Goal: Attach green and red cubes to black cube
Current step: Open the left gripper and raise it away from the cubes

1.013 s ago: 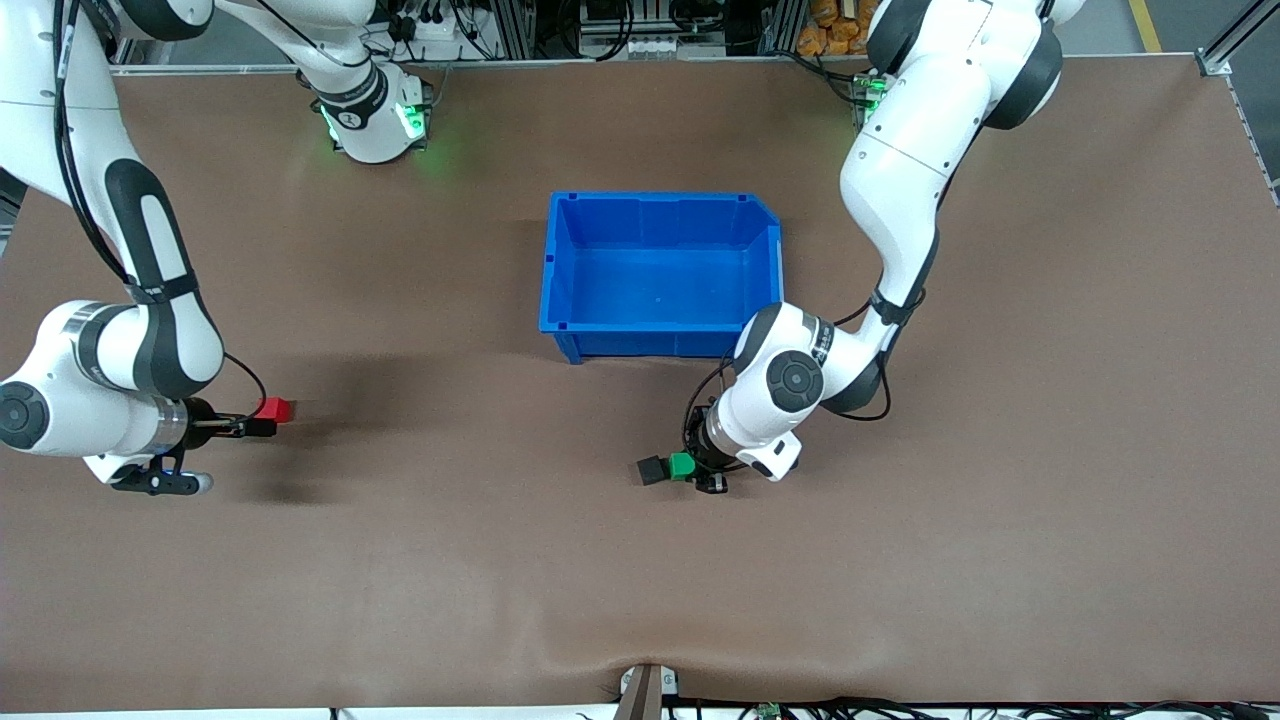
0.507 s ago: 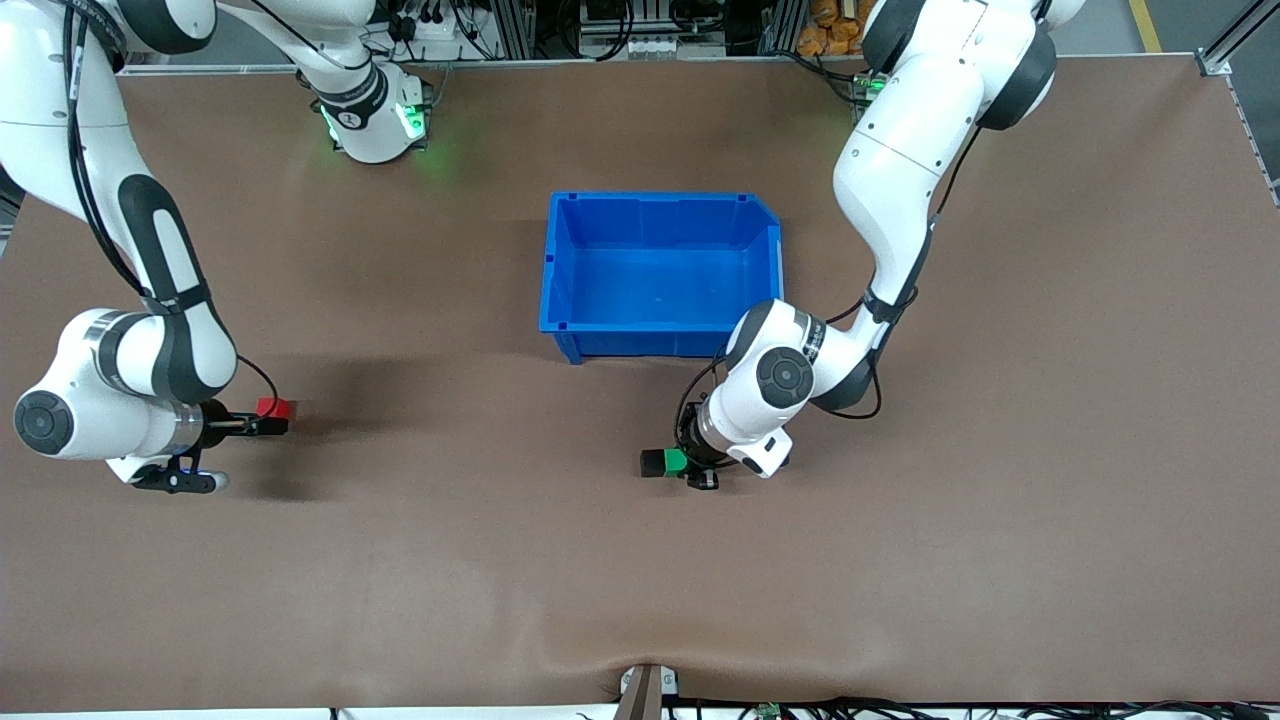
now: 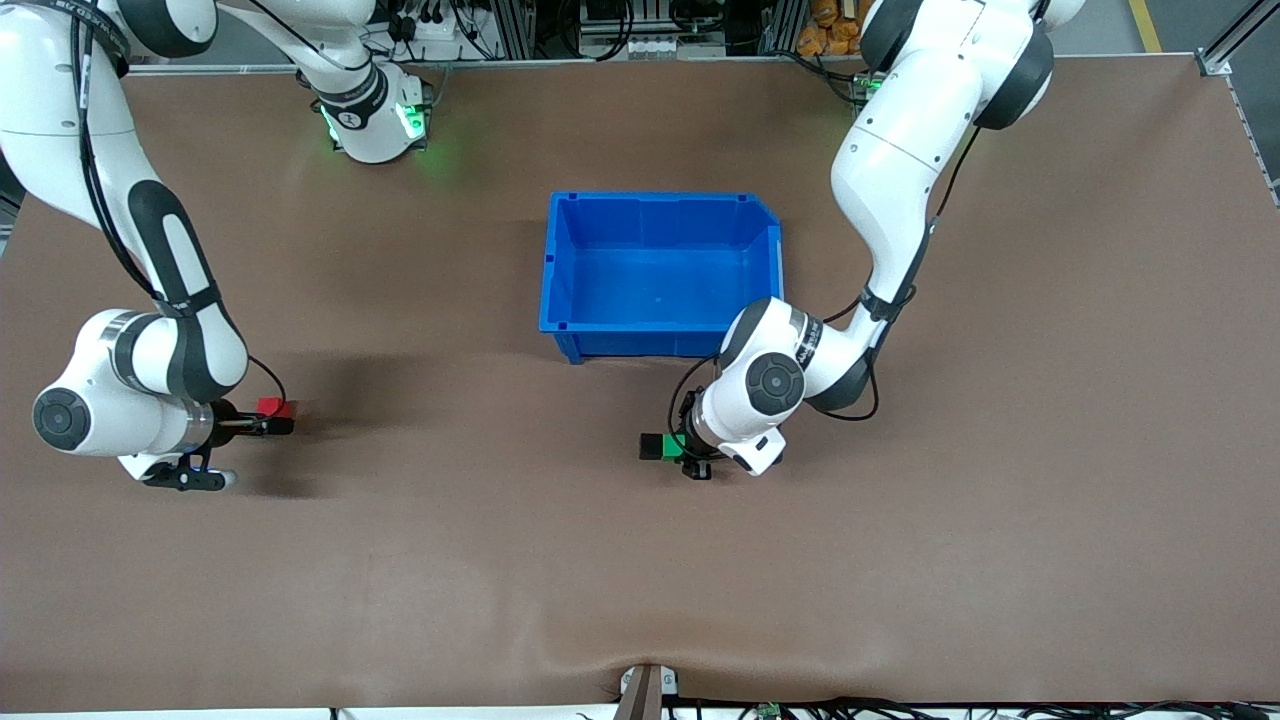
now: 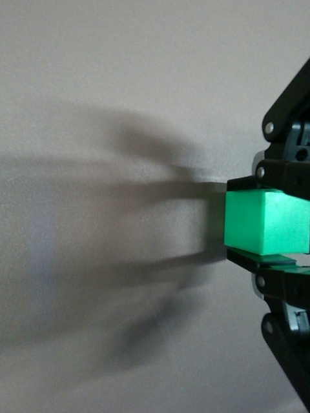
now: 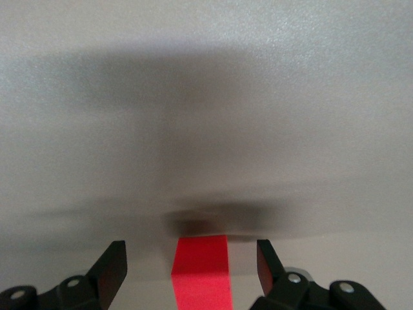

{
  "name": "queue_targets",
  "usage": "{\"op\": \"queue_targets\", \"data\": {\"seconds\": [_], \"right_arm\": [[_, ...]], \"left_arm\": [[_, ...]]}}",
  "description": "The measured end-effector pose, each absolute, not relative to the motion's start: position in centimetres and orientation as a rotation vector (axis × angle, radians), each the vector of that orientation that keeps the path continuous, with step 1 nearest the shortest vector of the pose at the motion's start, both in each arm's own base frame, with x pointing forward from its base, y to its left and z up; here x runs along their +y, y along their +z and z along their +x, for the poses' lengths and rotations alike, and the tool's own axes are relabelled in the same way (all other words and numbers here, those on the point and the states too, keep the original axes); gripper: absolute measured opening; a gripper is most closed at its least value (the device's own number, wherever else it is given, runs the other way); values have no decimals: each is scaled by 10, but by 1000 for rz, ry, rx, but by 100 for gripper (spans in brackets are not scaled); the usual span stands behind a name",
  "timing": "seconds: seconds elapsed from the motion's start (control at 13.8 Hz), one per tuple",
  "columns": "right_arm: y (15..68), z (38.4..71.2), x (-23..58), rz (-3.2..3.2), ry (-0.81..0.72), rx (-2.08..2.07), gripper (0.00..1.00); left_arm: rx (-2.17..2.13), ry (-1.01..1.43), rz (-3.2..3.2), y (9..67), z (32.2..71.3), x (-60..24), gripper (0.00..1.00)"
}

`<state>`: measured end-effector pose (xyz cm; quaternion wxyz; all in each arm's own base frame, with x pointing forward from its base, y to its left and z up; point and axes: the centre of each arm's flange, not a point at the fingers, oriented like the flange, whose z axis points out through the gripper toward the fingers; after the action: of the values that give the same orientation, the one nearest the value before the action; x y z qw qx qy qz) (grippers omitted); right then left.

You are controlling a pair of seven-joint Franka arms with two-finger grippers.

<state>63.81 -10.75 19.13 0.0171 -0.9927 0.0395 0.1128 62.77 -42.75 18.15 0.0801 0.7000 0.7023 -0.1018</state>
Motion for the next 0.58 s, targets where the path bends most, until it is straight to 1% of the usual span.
{"op": "queue_targets", "data": {"seconds": [0.07,0.14,0.22,0.58], "right_arm": [[191,638,-107,-3085,353,123,85],[190,637,-107,-3084,355,123,85],[189,637,-107,-3084,358,123,80],[177,632,-107,-3083,360,125,76]], "left_arm": [[2092,-304,2104,182,628,-427,40],[2087,-303,2109,181,628,-427,40],[2086,-302,2111,181,628,-427,40],[2096,-275,2102,182,635,-418,40]]}}
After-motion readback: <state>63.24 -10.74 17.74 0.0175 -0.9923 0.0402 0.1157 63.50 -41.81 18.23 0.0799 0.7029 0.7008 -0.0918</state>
